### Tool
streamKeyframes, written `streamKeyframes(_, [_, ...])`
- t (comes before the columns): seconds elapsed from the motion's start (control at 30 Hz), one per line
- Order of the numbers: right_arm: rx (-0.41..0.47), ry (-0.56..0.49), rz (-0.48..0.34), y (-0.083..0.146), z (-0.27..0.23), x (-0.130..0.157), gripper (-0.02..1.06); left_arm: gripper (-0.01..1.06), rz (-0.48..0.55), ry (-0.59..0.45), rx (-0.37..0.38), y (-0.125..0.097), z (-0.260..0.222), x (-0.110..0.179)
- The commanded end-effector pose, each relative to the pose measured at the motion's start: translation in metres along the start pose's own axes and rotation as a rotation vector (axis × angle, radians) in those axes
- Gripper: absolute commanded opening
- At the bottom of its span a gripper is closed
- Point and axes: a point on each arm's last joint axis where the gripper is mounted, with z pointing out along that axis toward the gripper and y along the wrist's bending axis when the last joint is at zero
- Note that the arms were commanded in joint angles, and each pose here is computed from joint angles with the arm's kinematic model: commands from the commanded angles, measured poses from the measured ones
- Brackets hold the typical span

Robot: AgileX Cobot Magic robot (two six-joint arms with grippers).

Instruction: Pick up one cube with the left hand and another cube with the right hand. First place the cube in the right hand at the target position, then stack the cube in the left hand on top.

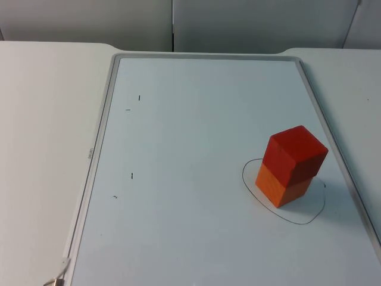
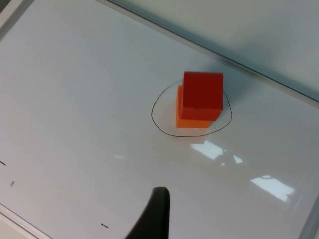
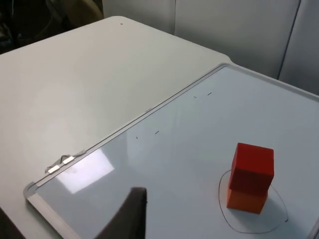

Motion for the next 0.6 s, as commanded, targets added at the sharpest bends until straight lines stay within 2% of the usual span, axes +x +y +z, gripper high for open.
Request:
streamKeyframes(0.0, [0.008, -0.012, -0.001, -0.0005, -0.0003, 0.0, 1.01, 1.05, -0.022, -0.012, -0.004, 0.0005, -0.0024, -0.0005])
streamKeyframes(0.13, [0.005, -0.013, 0.02, -0.0002, -0.0003, -0.0001, 1.01, 1.05, -0.027, -0.012, -0.004, 0.0005, -0.0024, -0.0005])
streamKeyframes(0.27, [0.002, -0.014, 0.087, 0.0001, -0.0003, -0.0002, 1.01, 1.05, -0.027, -0.012, -0.004, 0.0005, -0.0024, -0.0005])
streamKeyframes(0.57, [-0.008, 0.019, 0.083, 0.0013, -0.0037, 0.0003, 1.01, 1.05, -0.039, -0.012, -0.002, 0.0003, -0.0024, -0.0005])
